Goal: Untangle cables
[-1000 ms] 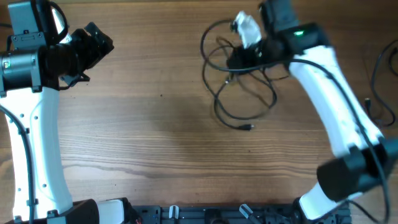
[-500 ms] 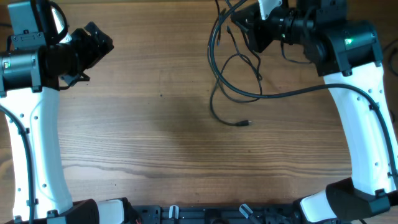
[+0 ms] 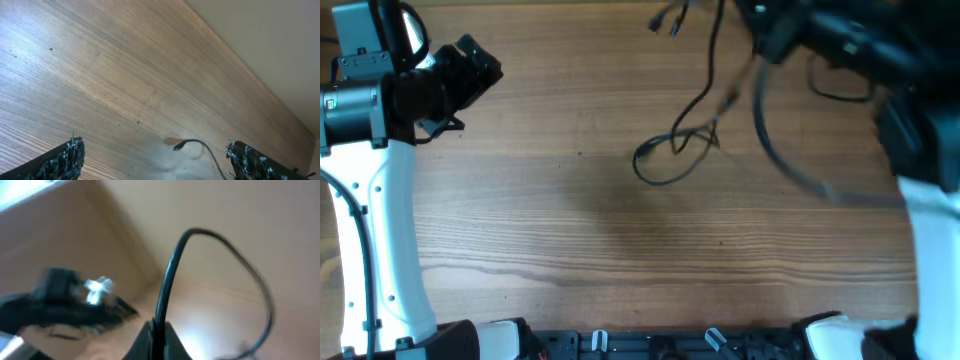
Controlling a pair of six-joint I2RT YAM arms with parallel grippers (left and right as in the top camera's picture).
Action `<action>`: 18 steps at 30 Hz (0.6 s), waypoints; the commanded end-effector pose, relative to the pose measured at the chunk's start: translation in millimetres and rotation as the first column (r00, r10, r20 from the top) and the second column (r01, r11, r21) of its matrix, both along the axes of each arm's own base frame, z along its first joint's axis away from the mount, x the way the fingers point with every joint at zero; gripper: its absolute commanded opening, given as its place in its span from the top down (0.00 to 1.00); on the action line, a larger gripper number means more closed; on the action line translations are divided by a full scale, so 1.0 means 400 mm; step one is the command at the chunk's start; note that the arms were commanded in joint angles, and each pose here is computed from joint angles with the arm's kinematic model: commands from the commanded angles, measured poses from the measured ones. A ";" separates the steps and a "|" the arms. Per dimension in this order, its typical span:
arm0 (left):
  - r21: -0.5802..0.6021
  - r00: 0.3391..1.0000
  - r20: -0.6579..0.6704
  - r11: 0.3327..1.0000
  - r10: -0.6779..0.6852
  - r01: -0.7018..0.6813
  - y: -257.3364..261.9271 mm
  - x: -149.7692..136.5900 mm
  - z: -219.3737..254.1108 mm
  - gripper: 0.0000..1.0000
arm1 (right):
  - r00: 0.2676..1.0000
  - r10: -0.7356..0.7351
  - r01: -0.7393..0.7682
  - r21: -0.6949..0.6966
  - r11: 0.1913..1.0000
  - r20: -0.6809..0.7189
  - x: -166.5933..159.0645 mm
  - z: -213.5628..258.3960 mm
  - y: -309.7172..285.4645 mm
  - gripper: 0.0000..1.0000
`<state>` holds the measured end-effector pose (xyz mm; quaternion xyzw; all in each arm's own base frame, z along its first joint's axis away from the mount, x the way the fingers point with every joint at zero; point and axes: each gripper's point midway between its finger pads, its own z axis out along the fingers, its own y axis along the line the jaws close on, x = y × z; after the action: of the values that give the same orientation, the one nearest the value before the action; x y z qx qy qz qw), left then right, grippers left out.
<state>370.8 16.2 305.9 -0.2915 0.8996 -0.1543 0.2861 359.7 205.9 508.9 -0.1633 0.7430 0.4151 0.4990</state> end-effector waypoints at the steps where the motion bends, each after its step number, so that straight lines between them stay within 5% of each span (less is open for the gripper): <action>1: 0.013 1.000 -0.006 1.000 0.001 -0.001 0.009 0.003 -0.008 0.05 | 0.934 -0.115 0.121 -0.004 0.993 -0.338 0.111 -0.189 0.001 0.96; 6: 0.013 1.000 -0.009 1.000 0.001 -0.001 0.009 0.002 -0.009 0.05 | 0.759 -0.167 0.080 -0.163 0.983 -0.630 0.139 -0.466 0.007 0.96; 12: 0.014 1.000 -0.009 1.000 0.001 -0.001 0.009 0.002 -0.009 0.05 | 0.702 0.214 -0.235 0.063 0.970 -0.679 0.043 -0.446 0.107 0.96; 15: 0.013 1.000 -0.009 1.000 0.001 -0.001 0.009 0.002 -0.009 0.05 | 0.767 0.353 -0.390 0.046 0.919 -0.536 0.019 -0.421 0.128 0.96; 18: 0.014 1.000 -0.009 1.000 0.001 -0.001 0.009 0.002 -0.009 0.05 | 0.919 0.230 -0.346 -0.378 0.859 -0.320 0.093 -0.521 0.057 0.96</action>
<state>370.2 16.2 305.4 -0.2918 0.9000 -0.1540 0.2847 378.7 244.8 321.3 -0.1951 0.8482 0.4524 0.1944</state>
